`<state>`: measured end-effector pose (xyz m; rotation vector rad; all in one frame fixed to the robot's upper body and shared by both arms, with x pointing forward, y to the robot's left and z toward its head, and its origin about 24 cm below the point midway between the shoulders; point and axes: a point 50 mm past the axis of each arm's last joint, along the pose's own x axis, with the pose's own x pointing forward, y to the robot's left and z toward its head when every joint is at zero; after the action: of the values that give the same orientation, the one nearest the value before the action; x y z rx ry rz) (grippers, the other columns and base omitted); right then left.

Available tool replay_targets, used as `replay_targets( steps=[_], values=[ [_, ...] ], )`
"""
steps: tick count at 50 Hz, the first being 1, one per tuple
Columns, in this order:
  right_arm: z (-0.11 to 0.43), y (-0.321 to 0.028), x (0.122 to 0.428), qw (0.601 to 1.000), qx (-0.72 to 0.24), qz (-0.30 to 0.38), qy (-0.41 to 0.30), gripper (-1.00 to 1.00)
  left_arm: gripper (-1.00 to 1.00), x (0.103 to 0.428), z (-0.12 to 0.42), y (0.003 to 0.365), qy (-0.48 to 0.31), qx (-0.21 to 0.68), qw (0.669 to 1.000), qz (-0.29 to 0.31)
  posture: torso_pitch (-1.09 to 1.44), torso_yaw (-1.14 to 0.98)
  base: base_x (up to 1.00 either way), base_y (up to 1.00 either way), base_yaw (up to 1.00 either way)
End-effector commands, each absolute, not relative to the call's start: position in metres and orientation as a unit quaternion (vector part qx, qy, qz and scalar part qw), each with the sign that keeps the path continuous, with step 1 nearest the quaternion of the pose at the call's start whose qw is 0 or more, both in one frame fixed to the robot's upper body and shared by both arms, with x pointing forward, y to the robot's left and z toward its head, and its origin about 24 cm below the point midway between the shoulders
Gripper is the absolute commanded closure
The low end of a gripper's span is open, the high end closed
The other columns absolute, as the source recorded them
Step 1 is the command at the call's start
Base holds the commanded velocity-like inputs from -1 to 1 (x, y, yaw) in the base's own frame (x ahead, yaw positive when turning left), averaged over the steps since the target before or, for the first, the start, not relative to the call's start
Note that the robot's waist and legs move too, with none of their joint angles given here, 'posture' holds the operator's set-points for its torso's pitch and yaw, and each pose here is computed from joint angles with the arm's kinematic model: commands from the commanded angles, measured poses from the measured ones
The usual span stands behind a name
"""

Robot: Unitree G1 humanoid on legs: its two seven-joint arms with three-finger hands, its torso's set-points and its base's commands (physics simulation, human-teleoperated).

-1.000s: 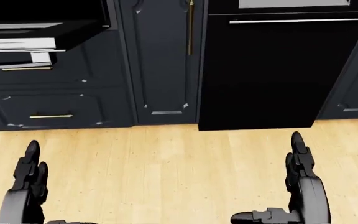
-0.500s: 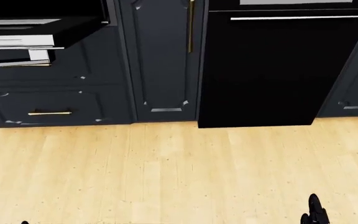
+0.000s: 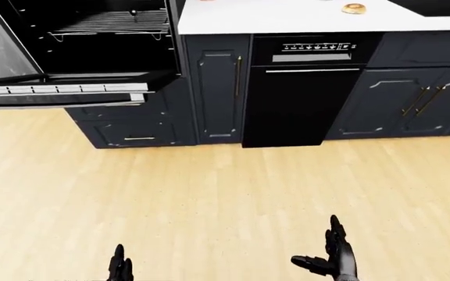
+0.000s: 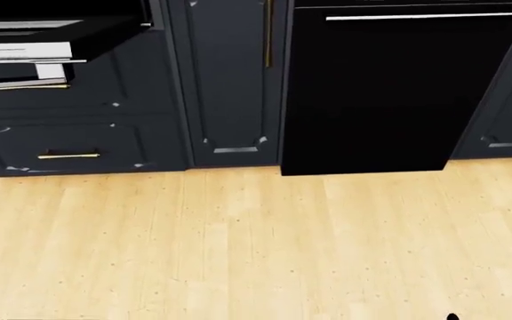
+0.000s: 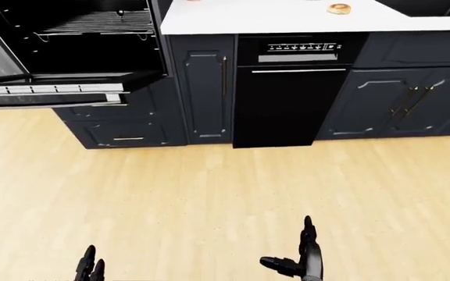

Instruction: Close the oven door.

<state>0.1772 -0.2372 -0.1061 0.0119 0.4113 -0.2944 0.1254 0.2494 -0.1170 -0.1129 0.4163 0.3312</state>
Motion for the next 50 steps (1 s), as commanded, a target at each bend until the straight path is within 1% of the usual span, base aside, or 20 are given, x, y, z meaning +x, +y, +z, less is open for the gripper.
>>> replay_targets(
  steps=[1, 7, 9, 22, 50],
  values=[
    [-0.0968, -0.2407, 0.1873, 0.974, -0.007, -0.145, 0.171, -1.00, -1.00, 0.1354, -0.1095, 0.2513, 0.174, -0.049, 0.971, 0.155, 0.00, 0.00, 0.00, 0.00, 0.00],
    [-0.0972, -0.2408, 0.1874, 0.974, -0.007, -0.147, 0.173, -1.00, -1.00, 0.1407, -0.1090, 0.2464, 0.168, -0.055, 0.973, 0.151, 0.00, 0.00, 0.00, 0.19, 0.00],
    [-0.0977, -0.2398, 0.1867, 0.974, -0.008, -0.145, 0.174, -1.00, -1.00, 0.1392, -0.1096, 0.2467, 0.174, -0.044, 0.973, 0.148, 0.00, 0.00, 0.00, 0.31, 0.00],
    [-0.0971, -0.2400, 0.1878, 0.975, -0.008, -0.143, 0.173, -1.00, -1.00, 0.1401, -0.1088, 0.2525, 0.175, -0.052, 0.971, 0.153, 0.00, 0.00, 0.00, 0.31, 0.00],
    [-0.0973, -0.2391, 0.1875, 0.975, -0.010, -0.138, 0.173, -1.00, -1.00, 0.1391, -0.1093, 0.2511, 0.177, -0.048, 0.971, 0.151, 0.00, 0.00, 0.00, 0.31, 0.00]
  ],
)
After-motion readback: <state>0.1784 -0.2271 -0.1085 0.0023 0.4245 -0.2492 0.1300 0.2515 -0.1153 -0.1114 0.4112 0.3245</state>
